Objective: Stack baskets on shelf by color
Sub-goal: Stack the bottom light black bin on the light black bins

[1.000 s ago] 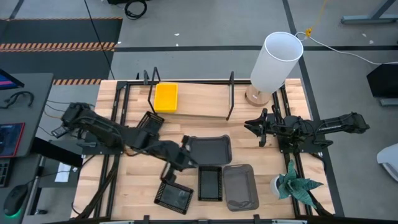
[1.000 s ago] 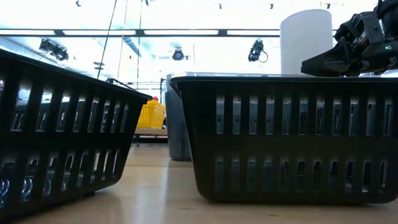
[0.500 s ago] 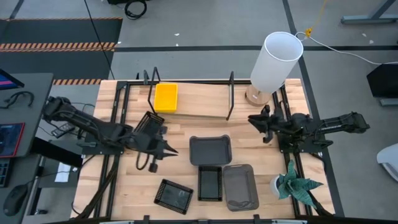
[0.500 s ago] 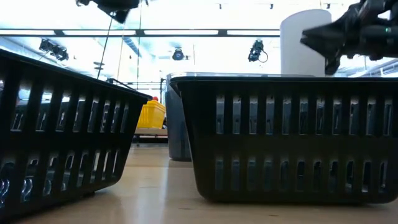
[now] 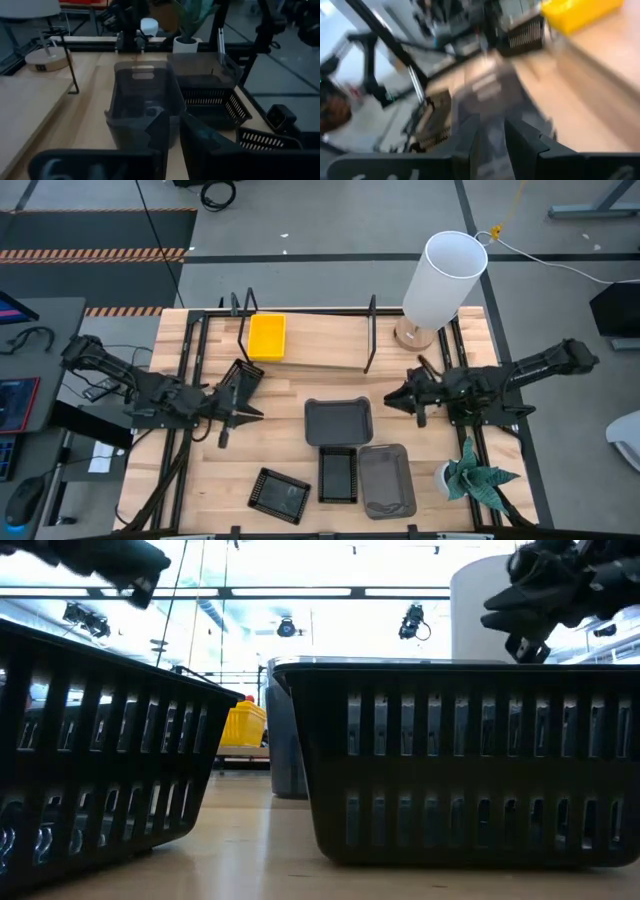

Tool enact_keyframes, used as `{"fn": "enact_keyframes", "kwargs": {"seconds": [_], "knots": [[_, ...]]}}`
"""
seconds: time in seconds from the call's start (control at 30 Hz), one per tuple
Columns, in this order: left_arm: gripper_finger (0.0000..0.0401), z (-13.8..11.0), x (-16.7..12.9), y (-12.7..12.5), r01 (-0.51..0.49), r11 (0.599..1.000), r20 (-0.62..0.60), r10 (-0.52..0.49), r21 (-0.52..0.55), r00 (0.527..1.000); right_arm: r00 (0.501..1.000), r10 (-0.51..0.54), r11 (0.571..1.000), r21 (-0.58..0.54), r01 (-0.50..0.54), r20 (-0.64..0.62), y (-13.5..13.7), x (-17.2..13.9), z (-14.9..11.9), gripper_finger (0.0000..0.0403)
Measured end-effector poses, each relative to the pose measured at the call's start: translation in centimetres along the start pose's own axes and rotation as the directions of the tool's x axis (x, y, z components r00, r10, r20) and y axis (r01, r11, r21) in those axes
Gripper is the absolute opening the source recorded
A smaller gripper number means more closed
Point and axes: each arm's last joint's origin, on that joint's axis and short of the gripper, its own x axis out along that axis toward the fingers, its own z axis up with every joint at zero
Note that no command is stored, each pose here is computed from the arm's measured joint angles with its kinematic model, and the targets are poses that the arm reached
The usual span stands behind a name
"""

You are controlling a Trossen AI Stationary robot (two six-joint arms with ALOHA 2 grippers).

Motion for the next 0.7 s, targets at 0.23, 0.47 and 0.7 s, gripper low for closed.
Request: {"fn": "enact_keyframes", "kwargs": {"seconds": [0.23, 0.47, 0.7], "knots": [[0.0048, -1.7, -2.1, 1.0, 0.001, 0.997, 0.079, 0.005, -0.074, 0.997, 0.938, -0.134, 0.991, -0.034, 0.13, -0.321, 3.6, 2.2, 1.1, 0.0092], [0.0048, -3.0, -3.2, 1.7, 0.0, 0.996, 0.129, 0.012, -0.093, 0.992, 0.807, -0.21, 0.977, -0.142, 0.157, -0.552, 8.3, 4.4, 1.3, 0.0083], [0.0048, -3.5, -3.6, 1.9, 0.008, 0.996, 0.162, 0.007, -0.091, 0.987, 0.667, -0.176, 0.902, -0.39, -0.186, -0.724, 13.3, 7.0, -0.9, 0.0056]]}}
